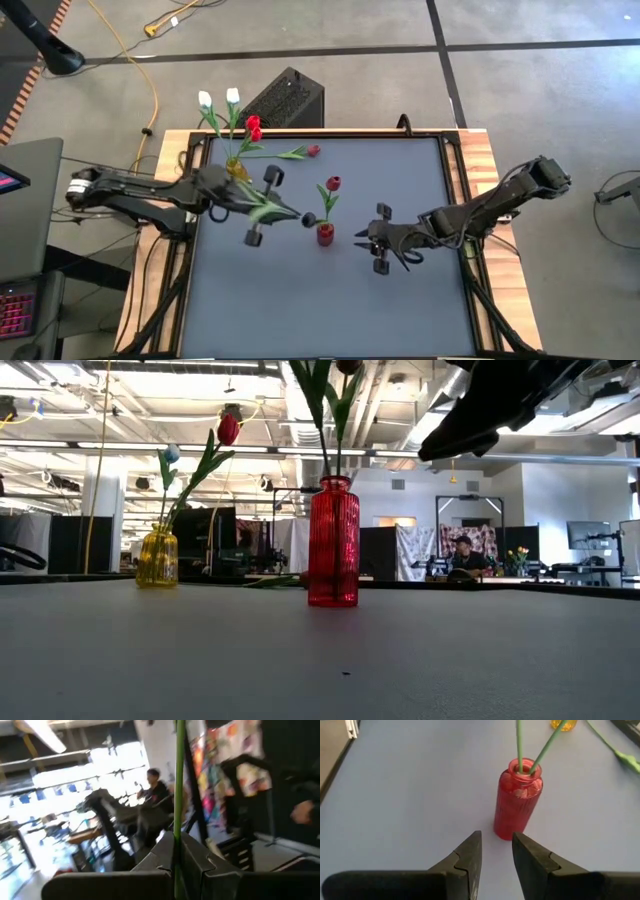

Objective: Sort flowers into vase by color
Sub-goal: Put the black tulip into the red vase

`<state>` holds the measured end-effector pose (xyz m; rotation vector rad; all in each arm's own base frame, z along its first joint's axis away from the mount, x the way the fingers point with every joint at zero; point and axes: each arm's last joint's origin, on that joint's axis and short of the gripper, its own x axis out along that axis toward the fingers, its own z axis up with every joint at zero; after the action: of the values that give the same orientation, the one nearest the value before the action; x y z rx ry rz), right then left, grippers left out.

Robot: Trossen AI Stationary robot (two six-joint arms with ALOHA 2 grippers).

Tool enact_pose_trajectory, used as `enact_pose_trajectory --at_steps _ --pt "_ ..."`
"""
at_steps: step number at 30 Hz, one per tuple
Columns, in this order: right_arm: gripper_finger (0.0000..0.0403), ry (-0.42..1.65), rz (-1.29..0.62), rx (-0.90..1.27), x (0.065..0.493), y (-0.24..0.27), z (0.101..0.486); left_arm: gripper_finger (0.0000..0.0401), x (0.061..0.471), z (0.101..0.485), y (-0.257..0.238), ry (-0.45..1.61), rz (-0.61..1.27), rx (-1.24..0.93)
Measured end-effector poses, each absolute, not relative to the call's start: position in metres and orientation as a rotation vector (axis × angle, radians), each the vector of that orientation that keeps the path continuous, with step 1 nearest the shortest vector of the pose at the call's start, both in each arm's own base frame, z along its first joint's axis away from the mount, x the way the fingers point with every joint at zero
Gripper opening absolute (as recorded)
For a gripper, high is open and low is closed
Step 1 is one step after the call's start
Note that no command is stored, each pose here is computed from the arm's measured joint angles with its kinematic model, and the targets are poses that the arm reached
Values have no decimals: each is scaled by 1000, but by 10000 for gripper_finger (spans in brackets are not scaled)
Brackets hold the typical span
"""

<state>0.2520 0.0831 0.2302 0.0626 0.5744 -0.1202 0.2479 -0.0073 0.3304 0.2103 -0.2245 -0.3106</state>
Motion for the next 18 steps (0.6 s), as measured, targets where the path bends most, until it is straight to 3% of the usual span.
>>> enact_pose_trajectory --at_steps 9,18 --pt "133 570 -130 124 252 85 230 0 236 339 21 -248 -349 205" --pt "133 554 -126 124 253 85 232 0 254 324 54 -253 -387 159"
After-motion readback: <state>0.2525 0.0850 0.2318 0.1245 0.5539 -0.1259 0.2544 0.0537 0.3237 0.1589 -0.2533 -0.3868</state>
